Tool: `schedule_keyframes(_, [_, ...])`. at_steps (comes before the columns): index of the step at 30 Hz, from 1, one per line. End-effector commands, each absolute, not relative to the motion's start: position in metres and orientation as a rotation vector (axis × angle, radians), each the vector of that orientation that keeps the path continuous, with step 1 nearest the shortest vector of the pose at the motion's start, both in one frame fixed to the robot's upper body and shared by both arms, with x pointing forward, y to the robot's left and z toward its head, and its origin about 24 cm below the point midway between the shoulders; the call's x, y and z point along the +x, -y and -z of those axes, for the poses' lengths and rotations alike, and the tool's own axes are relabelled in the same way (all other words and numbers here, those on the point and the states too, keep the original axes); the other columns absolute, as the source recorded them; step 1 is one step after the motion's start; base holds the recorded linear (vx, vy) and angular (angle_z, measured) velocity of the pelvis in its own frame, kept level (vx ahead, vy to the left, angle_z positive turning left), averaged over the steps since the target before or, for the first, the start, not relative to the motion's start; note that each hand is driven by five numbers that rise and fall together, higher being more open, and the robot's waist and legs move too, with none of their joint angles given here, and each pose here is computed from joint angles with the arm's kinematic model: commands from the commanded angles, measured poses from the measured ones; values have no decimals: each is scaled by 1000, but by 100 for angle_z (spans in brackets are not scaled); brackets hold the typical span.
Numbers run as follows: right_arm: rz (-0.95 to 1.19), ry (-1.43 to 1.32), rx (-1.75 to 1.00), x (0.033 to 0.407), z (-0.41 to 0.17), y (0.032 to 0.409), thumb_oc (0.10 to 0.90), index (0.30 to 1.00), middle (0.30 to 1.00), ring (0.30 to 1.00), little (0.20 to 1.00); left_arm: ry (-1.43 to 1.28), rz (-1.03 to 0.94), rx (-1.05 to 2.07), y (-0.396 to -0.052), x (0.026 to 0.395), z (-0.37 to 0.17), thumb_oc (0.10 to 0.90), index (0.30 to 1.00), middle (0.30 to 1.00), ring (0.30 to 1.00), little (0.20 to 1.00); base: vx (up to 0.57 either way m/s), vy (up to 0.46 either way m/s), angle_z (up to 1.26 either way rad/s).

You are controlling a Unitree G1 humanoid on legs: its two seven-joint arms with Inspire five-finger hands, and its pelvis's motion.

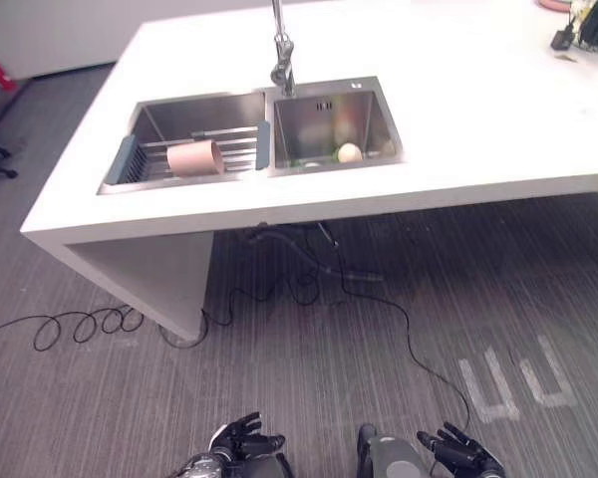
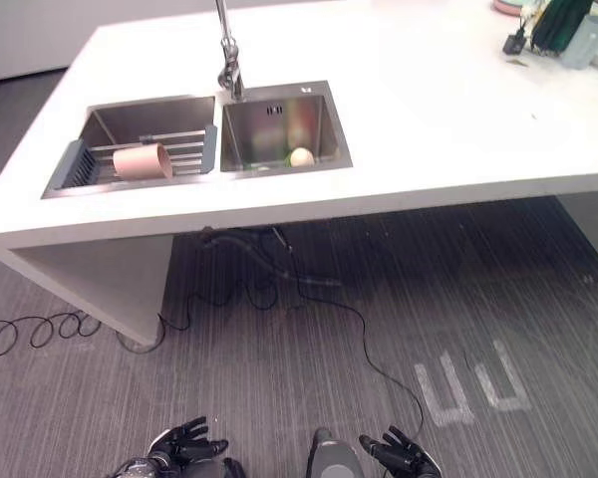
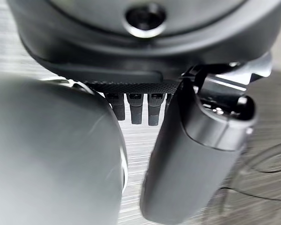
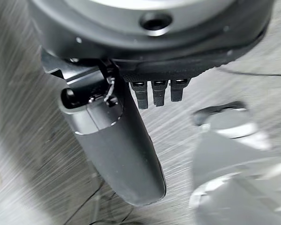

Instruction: Place the dishes in the dishwasher.

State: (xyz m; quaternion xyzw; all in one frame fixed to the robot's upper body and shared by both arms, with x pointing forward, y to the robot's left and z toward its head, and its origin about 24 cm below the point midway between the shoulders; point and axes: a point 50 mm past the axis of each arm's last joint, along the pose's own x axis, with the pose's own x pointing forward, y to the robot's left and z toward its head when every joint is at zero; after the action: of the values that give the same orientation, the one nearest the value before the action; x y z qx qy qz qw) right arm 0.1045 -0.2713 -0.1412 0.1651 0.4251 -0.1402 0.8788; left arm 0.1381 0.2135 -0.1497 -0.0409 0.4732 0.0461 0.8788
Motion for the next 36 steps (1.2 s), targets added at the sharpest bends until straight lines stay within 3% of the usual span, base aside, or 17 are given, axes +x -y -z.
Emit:
schedule_keyframes(1, [291, -864, 313, 108, 135, 282, 800, 900, 900, 900, 900, -1017, -145, -113, -212, 125, 154, 800, 900, 900, 900, 900, 365, 136, -12])
schedule_keyframes(13, [437, -937, 401, 85, 145, 281, 800, 900, 900, 900, 900, -1082, -214, -163, -222, 97, 161, 800, 900, 900, 900, 900, 326, 235, 6])
schedule_keyframes(22, [405, -931, 373, 91, 143, 281, 800, 900, 900, 900, 900, -929, -193, -148, -243, 150, 139, 800, 900, 900, 900, 900, 113, 113, 37])
schedule_keyframes(26, [401, -929, 379, 90, 143, 283, 800, 900, 900, 900, 900, -923, -182, -156, -243, 154, 137, 800, 900, 900, 900, 900, 22, -120, 59])
schedule_keyframes(36, [374, -928, 394, 93, 145, 275, 800, 900, 900, 900, 900, -1092, -180, -189, -233, 110, 156, 800, 900, 900, 900, 900, 65, -113, 2])
